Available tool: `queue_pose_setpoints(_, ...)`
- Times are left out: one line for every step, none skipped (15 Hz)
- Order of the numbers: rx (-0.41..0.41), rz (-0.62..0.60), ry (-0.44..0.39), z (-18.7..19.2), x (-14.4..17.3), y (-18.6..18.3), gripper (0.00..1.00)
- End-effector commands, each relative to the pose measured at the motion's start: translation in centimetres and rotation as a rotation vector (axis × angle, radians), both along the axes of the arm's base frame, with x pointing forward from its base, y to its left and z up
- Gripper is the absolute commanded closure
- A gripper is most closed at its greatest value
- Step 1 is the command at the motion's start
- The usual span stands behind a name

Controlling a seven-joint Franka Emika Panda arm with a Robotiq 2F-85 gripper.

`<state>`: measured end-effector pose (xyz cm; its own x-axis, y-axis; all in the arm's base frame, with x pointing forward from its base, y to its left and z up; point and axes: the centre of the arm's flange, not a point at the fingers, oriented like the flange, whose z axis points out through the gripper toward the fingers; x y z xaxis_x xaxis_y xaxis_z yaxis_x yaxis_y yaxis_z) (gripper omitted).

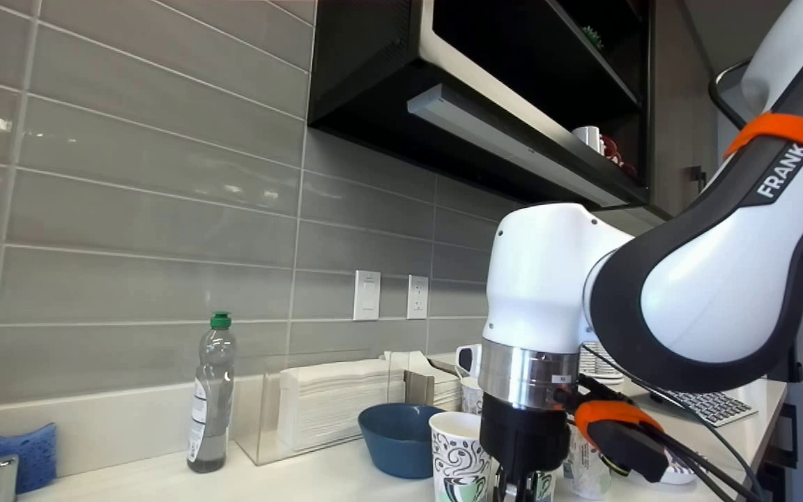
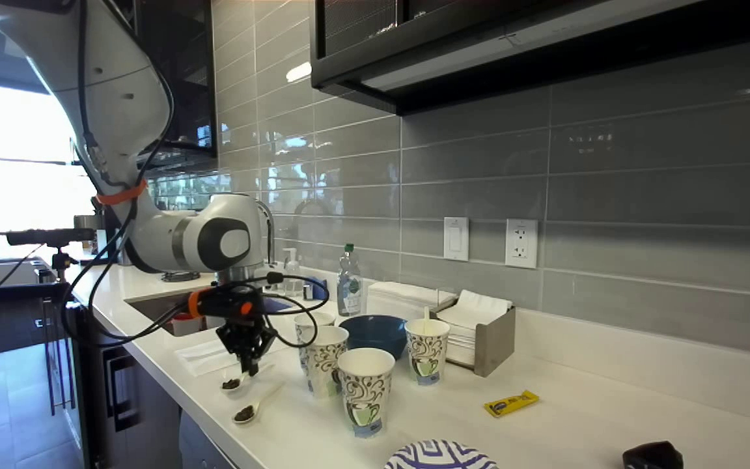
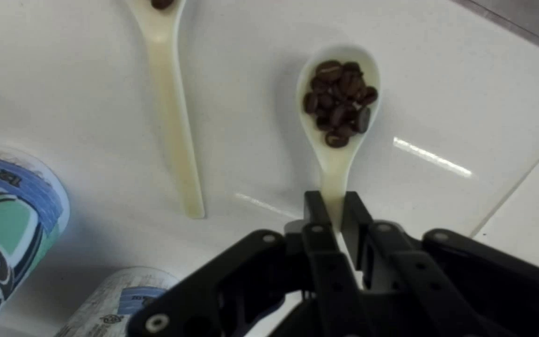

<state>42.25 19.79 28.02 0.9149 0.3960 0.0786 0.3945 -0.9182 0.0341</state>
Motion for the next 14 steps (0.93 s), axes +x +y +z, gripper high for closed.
queue_pose_setpoints(-0.038, 0.002, -0.015, 3.1, -0.7, 0.7, 0.97)
queue_pose_setpoints(-0.037, -0.001, -0.009, 3.9, -0.9, 0.7, 0.97)
queue_pose_setpoints(-0.033, 0.0, -0.007, 4.7, -1.1, 0.7, 0.97)
queue_pose_setpoints(-0.038, 0.002, -0.007, 5.6, -1.3, 0.8, 0.97)
queue_pose_setpoints(-0.04, 0.009, -0.008, 6.3, -1.4, 0.9, 0.97)
queue_pose_setpoints(-0.034, 0.013, -0.007, 4.1, -0.8, 0.6, 0.97)
queue_pose_setpoints(-0.035, 0.015, -0.015, 4.7, -0.9, 0.6, 0.87)
queue_pose_setpoints(-0.035, 0.014, -0.016, 4.7, -0.9, 0.6, 0.87)
queue_pose_setpoints(-0.035, 0.014, -0.013, 4.6, -0.9, 0.6, 0.87)
queue_pose_setpoints(-0.037, 0.013, -0.008, 4.3, -0.9, 0.6, 0.87)
queue_pose_setpoints(-0.037, 0.013, -0.005, 4.2, -0.9, 0.5, 0.87)
queue_pose_setpoints(-0.038, 0.013, -0.004, 4.1, -0.9, 0.5, 0.87)
queue_pose_setpoints(-0.038, 0.013, -0.003, 4.1, -0.9, 0.5, 0.97)
queue_pose_setpoints(-0.041, 0.013, -0.015, 4.6, -0.8, 0.5, 0.97)
